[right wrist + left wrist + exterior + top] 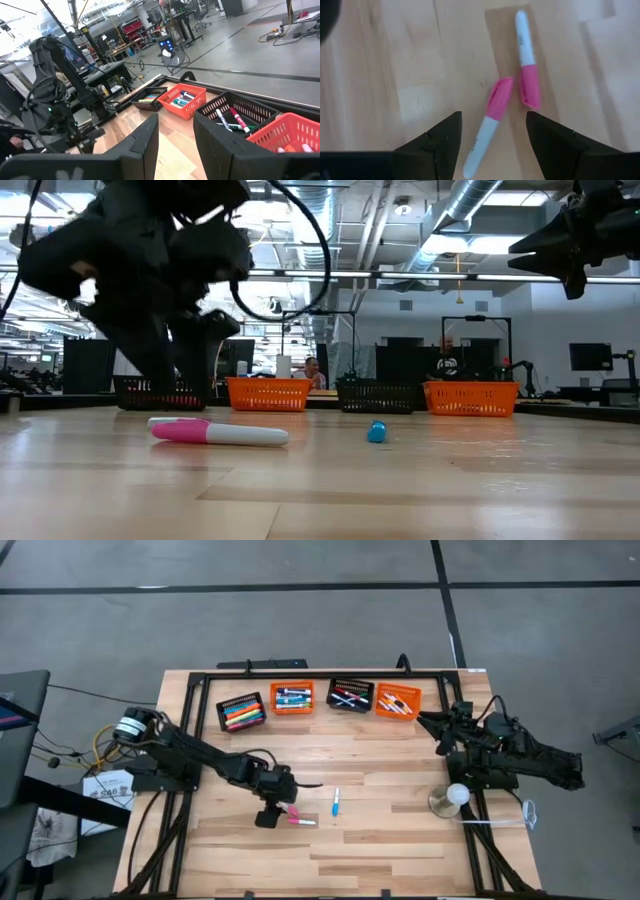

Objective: Pick & Place Markers
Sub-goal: Put the small pink highlighter pen into the right orange bin

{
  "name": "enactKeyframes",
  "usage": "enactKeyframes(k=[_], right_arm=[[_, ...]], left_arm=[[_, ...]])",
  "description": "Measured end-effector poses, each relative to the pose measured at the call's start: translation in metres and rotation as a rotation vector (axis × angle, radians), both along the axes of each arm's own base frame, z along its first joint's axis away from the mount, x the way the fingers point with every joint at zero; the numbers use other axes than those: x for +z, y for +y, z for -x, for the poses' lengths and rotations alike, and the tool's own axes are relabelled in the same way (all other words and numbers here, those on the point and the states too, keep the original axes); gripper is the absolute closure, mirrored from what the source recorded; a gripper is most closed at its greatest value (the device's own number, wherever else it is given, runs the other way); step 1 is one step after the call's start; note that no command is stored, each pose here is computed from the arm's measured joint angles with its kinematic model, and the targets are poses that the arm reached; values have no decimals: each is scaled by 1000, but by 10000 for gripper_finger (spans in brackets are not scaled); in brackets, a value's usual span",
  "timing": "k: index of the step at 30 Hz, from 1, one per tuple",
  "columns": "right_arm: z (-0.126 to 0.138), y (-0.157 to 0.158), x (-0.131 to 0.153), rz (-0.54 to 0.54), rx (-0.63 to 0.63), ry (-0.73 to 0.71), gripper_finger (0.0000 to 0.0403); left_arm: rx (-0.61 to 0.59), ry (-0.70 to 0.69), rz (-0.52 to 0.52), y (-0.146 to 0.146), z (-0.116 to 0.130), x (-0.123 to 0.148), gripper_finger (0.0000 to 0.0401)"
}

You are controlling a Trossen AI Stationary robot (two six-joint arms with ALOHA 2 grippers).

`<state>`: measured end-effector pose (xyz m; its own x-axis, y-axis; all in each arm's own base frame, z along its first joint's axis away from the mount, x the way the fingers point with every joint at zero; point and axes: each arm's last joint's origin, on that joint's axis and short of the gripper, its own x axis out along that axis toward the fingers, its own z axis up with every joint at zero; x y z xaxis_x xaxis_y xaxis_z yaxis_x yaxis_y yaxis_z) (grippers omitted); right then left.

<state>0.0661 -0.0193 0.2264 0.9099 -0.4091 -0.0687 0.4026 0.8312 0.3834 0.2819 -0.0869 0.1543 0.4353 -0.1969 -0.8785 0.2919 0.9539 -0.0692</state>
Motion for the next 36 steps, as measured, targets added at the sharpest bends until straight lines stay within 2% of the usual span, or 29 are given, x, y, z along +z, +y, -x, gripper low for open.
enactKeyframes(k=[16,30,36], right_arm=[[1,0,-5,-10,0,57,290],[1,0,-6,-11,0,62,290],[1,0,-6,-1,0,66,290]], left_arm=[[9,101,-51,3,-11,-33,181],[10,102,-54,4,-10,-34,181],[11,71,-45,4,-10,-27,181]])
